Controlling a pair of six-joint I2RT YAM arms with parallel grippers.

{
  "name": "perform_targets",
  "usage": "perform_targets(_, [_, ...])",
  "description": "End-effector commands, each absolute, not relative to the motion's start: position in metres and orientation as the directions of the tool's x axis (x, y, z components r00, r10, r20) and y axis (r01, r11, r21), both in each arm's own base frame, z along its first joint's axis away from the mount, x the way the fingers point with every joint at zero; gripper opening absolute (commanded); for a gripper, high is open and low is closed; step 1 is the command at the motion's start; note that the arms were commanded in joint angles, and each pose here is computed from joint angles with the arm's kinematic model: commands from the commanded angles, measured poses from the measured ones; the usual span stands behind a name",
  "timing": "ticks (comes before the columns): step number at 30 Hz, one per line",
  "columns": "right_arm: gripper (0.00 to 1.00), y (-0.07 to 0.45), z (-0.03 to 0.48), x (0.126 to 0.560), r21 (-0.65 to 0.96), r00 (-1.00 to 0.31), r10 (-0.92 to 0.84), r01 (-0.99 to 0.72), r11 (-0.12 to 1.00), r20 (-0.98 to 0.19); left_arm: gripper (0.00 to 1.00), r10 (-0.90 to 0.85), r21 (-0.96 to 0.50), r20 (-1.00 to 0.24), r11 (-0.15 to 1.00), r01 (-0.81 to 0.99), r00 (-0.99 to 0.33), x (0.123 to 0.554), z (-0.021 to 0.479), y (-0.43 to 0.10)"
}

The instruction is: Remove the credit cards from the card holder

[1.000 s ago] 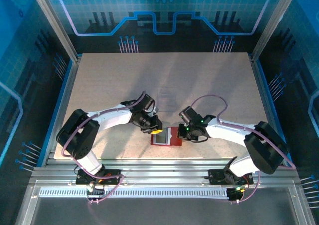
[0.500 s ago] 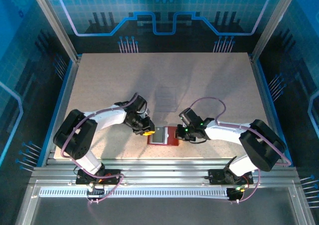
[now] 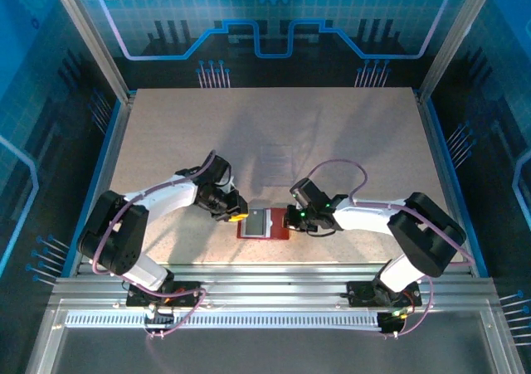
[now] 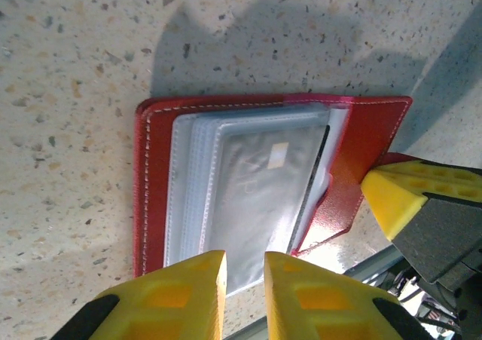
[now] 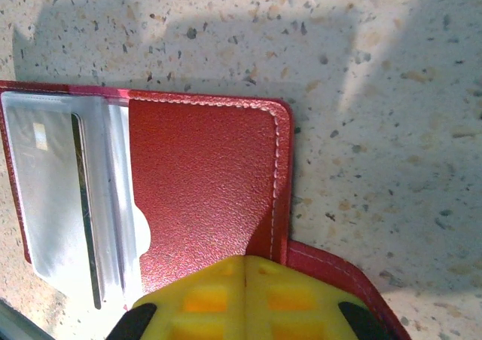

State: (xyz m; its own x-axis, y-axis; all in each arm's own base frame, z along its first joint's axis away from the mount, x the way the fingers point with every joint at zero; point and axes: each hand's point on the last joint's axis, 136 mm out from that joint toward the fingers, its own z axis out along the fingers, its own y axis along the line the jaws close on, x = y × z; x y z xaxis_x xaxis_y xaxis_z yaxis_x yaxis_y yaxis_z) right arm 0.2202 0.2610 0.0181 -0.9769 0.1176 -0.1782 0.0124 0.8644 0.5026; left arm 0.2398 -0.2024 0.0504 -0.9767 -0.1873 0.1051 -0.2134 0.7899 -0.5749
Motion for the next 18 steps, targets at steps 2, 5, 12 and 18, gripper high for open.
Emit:
perform_targets(2, [0.03, 0.257, 0.012, 0.217, 0.459, -0.978, 0.114, 0.022, 0.888, -0.174, 0.21, -0.172, -0.613, 0.123, 0.761, -0.211, -0.977, 0.233, 0.054, -0.207])
perform_targets(5, [0.03, 0.255, 0.016, 0.219, 0.446, -0.975, 0.111, 0.013, 0.895, -0.194, 0.2, -0.171, -0.616, 0.119, 0.76, -0.208, -0.978, 0.233, 0.053, -0.207])
perform_targets(12, [0.03, 0.25, 0.018, 0.219, 0.445, -0.968, 0.12, 0.01, 0.896, -0.219, 0.2, -0.182, -0.626, 0.121, 0.748, -0.218, -0.976, 0.231, 0.049, -0.207])
perform_targets(18, [0.03, 0.245, 0.014, 0.216, 0.463, -0.961, 0.151, 0.027, 0.886, -0.234, 0.2, -0.189, -0.658, 0.121, 0.72, -0.221, -0.975, 0.233, 0.054, -0.213])
